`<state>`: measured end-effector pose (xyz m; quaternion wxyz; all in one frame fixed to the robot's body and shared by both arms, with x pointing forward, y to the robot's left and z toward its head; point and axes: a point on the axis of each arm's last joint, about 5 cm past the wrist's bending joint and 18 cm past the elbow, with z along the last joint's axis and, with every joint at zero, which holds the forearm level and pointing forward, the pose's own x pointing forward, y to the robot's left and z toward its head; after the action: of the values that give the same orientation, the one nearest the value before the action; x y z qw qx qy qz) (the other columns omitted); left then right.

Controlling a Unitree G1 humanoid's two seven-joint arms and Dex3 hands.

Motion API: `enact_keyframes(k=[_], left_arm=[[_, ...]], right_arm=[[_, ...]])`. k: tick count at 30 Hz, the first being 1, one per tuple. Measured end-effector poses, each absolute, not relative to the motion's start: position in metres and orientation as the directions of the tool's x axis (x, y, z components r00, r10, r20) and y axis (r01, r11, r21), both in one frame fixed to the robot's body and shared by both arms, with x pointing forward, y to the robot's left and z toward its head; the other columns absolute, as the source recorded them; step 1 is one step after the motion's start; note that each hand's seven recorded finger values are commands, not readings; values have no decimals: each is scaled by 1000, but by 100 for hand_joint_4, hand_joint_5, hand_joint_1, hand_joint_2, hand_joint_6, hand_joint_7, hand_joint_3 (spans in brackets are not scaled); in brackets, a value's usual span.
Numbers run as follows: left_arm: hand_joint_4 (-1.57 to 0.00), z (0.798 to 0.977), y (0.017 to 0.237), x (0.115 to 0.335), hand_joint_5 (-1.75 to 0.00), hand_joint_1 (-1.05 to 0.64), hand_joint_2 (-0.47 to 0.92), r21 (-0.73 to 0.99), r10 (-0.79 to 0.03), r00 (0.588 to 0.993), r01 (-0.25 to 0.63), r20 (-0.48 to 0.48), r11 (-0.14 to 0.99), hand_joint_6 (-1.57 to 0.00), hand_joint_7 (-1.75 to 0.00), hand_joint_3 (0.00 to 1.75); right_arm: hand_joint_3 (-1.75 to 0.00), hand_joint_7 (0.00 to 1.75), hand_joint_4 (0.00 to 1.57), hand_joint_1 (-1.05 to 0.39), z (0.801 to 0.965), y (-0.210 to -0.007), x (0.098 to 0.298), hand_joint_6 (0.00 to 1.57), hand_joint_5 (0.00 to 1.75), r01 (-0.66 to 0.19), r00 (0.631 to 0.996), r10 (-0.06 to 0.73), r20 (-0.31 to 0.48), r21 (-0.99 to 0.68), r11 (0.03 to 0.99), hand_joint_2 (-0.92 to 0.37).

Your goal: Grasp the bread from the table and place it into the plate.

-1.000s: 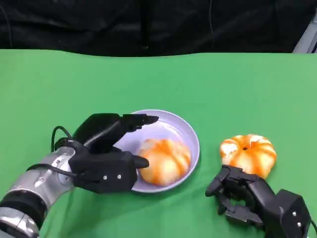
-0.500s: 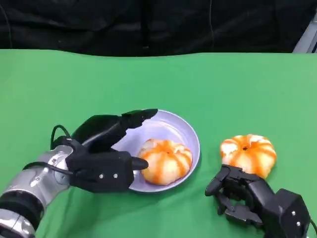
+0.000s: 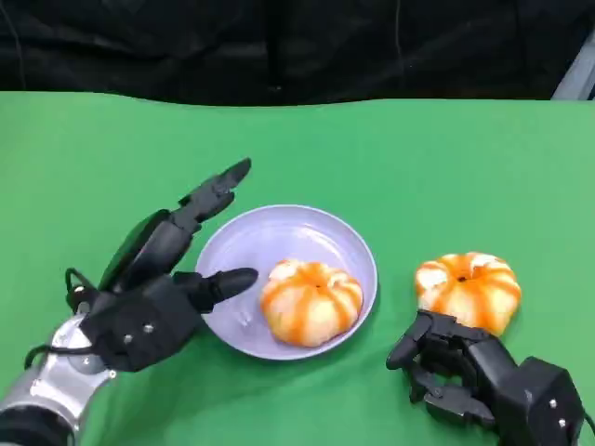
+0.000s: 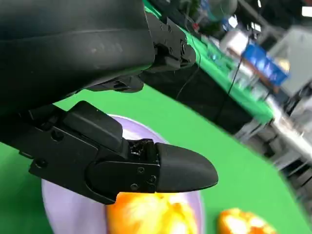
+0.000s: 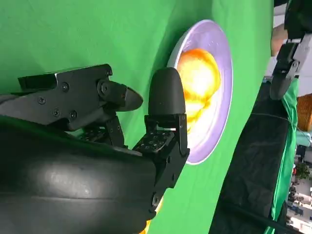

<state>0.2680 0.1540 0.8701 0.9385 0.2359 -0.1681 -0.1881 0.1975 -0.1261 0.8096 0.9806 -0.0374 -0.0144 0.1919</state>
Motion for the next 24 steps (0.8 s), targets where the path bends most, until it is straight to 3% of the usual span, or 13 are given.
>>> enact_keyframes(k=[9, 14, 18, 24], left_arm=[[-50, 869, 163, 262, -5, -91, 92, 371, -377, 874, 255, 306, 893, -21, -2, 47], [-63, 862, 172, 254, -8, -81, 92, 328, -356, 883, 253, 305, 910, -30, -5, 43], [-74, 853, 185, 241, -8, -71, 92, 265, -299, 884, 211, 360, 941, -38, -4, 39], [-76, 847, 195, 230, -6, -71, 92, 202, -235, 888, 166, 395, 965, -42, -4, 38]], right_arm=[[-57, 134, 68, 2, 810, -126, 198, 72, 175, -386, 921, 388, 15, -75, 919, -90], [-59, 134, 68, 1, 810, -126, 198, 72, 175, -386, 922, 388, 14, -75, 919, -89], [-59, 133, 68, 2, 810, -126, 198, 72, 175, -387, 921, 389, 14, -74, 919, -90], [-59, 133, 68, 1, 809, -127, 198, 72, 175, -386, 922, 388, 10, -74, 920, -90]])
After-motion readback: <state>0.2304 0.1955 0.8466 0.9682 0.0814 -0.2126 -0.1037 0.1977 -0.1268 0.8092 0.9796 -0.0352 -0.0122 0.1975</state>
